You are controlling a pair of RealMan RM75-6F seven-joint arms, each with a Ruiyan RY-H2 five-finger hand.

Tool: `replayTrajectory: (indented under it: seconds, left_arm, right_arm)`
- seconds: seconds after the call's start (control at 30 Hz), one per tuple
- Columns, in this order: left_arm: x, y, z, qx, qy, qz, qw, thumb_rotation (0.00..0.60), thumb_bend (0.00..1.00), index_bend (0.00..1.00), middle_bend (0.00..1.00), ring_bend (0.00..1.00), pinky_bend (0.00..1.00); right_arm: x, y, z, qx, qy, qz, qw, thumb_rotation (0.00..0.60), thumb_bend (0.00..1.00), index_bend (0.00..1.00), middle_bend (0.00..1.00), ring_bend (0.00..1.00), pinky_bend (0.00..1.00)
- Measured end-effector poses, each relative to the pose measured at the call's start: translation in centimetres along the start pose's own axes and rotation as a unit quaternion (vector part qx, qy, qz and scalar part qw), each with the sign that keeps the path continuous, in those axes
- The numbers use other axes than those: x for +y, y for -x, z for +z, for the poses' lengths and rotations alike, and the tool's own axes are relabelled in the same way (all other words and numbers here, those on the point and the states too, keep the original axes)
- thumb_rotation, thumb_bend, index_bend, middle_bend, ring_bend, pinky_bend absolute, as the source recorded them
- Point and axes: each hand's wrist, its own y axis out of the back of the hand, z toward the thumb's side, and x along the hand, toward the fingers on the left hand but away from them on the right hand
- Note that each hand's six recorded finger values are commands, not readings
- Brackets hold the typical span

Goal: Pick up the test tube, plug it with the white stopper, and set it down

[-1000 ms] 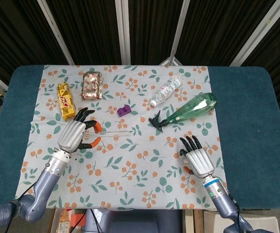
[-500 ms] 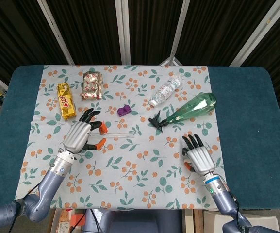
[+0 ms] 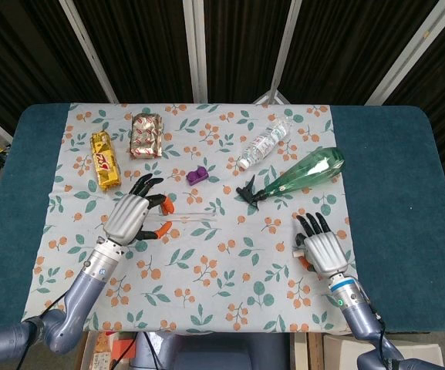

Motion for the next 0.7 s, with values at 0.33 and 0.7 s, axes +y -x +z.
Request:
replayTrajectory:
  seconds: [0.33, 0.7]
  left_arm:
    - [-0.16, -0.02, 0.16, -0.001, -0.001, -0.001, 1.0000, 0.600, 0.60, 0.69, 0.55, 0.13, 0.00]
    - [-0.31, 0.10, 0.19, 0.001, -0.002, -0.003, 1.0000, 0.600, 0.60, 0.69, 0.55, 0.13, 0.00]
  right_arm:
    - [-0.55, -0.02, -0.59, -0.010, -0.002, 0.010, 0.9999, 0.600, 0.34, 0.50, 0.12, 0.03, 0.00]
    - [-0.66, -0.08, -0.69, -0.011, -0.003, 0.010, 0.9999, 0.600, 0.36, 0.56, 0.13, 0.04, 0.00]
